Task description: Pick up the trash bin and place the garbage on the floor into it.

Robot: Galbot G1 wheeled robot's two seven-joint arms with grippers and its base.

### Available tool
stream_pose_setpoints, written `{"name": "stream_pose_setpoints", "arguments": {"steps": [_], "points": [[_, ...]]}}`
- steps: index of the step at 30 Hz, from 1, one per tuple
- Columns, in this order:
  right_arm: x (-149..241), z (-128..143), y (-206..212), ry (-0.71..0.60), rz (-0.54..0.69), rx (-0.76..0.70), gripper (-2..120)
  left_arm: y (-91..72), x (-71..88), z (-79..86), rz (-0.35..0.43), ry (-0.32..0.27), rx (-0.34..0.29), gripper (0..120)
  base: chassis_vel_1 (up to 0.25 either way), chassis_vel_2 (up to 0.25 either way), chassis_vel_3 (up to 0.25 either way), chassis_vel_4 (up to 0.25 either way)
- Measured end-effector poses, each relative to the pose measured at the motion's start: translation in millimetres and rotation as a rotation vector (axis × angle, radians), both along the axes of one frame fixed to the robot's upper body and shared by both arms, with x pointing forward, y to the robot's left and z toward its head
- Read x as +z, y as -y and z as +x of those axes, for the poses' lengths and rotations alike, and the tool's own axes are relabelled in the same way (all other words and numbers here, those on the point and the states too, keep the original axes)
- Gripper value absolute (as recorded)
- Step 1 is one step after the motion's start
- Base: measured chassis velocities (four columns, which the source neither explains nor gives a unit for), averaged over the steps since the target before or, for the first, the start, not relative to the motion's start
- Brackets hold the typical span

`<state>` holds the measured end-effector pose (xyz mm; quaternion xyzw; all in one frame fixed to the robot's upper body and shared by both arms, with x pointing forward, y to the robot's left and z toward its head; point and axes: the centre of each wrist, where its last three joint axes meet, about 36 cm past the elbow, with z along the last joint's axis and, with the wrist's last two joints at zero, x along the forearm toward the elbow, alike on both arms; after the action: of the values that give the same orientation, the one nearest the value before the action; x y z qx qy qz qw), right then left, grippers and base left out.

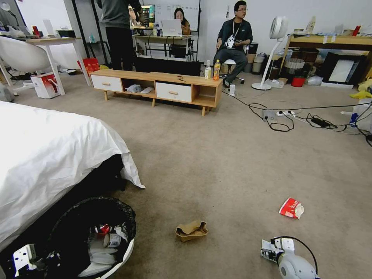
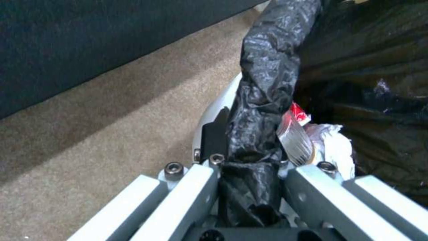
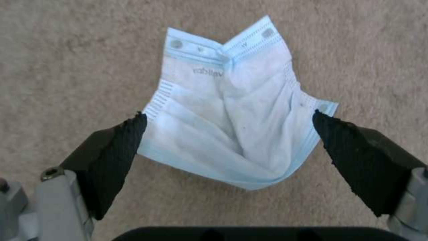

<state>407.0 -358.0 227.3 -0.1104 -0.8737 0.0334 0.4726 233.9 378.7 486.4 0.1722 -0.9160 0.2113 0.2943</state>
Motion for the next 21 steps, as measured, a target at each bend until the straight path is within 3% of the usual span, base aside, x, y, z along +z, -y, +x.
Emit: {"name": "stream_pose_setpoints", "arguments": {"steps": [21], "points": [[-32,6,-3,0.01,-0.001,0.0,95,-0.3,-1.2,-1.0,0.002,-0.007,0.002,1,0.0,0.0,0.0,0.0]]}}
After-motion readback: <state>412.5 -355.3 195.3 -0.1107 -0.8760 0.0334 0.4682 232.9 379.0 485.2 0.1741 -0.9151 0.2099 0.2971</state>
